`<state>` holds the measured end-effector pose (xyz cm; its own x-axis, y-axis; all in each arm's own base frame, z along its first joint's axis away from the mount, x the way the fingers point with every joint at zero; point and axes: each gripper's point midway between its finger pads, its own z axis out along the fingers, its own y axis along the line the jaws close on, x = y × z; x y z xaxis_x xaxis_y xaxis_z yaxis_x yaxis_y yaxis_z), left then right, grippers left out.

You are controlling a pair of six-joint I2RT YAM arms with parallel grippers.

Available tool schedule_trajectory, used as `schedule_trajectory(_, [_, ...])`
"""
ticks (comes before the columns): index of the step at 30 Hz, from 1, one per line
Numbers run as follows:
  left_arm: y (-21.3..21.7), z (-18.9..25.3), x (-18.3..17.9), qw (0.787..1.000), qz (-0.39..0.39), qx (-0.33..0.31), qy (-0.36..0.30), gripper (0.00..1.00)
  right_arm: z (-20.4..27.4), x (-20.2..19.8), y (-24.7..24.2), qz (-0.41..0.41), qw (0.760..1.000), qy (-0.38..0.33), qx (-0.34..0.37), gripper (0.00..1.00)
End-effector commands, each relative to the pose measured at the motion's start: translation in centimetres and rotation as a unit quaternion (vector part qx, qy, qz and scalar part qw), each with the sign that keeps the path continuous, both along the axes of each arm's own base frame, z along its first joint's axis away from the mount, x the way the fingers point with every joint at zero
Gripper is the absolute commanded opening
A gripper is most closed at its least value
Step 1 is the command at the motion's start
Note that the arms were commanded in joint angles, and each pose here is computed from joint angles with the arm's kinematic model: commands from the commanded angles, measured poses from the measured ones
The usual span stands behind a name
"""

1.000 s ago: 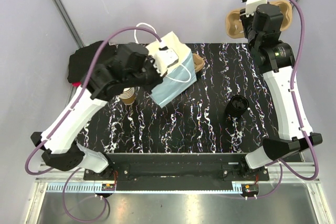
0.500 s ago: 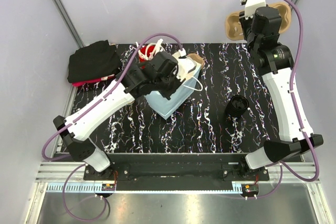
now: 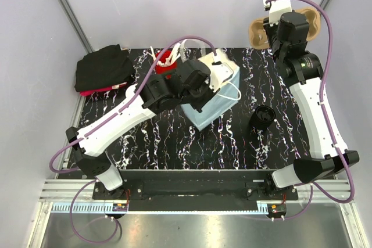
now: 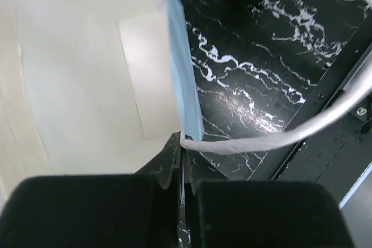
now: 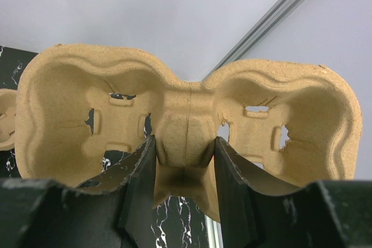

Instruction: Pack the takeout coffee

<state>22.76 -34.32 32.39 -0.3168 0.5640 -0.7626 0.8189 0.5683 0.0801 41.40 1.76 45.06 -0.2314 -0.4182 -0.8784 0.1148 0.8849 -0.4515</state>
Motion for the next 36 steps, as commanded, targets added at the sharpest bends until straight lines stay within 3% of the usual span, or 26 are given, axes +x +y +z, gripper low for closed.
schedule_trajectory(1, [-0.3, 2.4, 0.3, 0.999, 0.011, -0.024, -0.044, 0.0, 3.2, -0.8, -0.5, -0.005, 0.998, -0.054, 0.01, 0.38])
schedule_trajectory(14, [-2.5, -0.9, -0.9, 0.999, 0.011, 0.015, -0.044, 0.0, 4.1, -2.1, -1.2, -0.015, 0.998, -0.068, 0.011, 0.38])
schedule_trajectory(19, [-3.9, -2.8, -2.0, 1.0, 0.003, 0.019, -0.015, 0.05, 4.3, -2.2, -1.3, -0.016, 0.997, -0.071, 0.008, 0.38])
schedule_trajectory(28, [-5.7, -4.8, -3.3, 0.999, -0.013, 0.038, -0.002, 0.04, 4.1, -2.5, -1.4, -0.013, 0.997, -0.071, 0.007, 0.38])
schedule_trajectory(31, [-6.0, -5.3, -3.1, 0.999, -0.011, 0.042, 0.001, 0.1, 3.9, -2.6, -1.3, -0.01, 0.997, -0.07, 0.007, 0.38])
schedule_trajectory(36, [-6.7, -3.3, -2.4, 0.999, -0.015, 0.028, -0.024, 0.54, 3.3, -2.6, -1.2, -0.006, 0.998, -0.063, 0.007, 0.38])
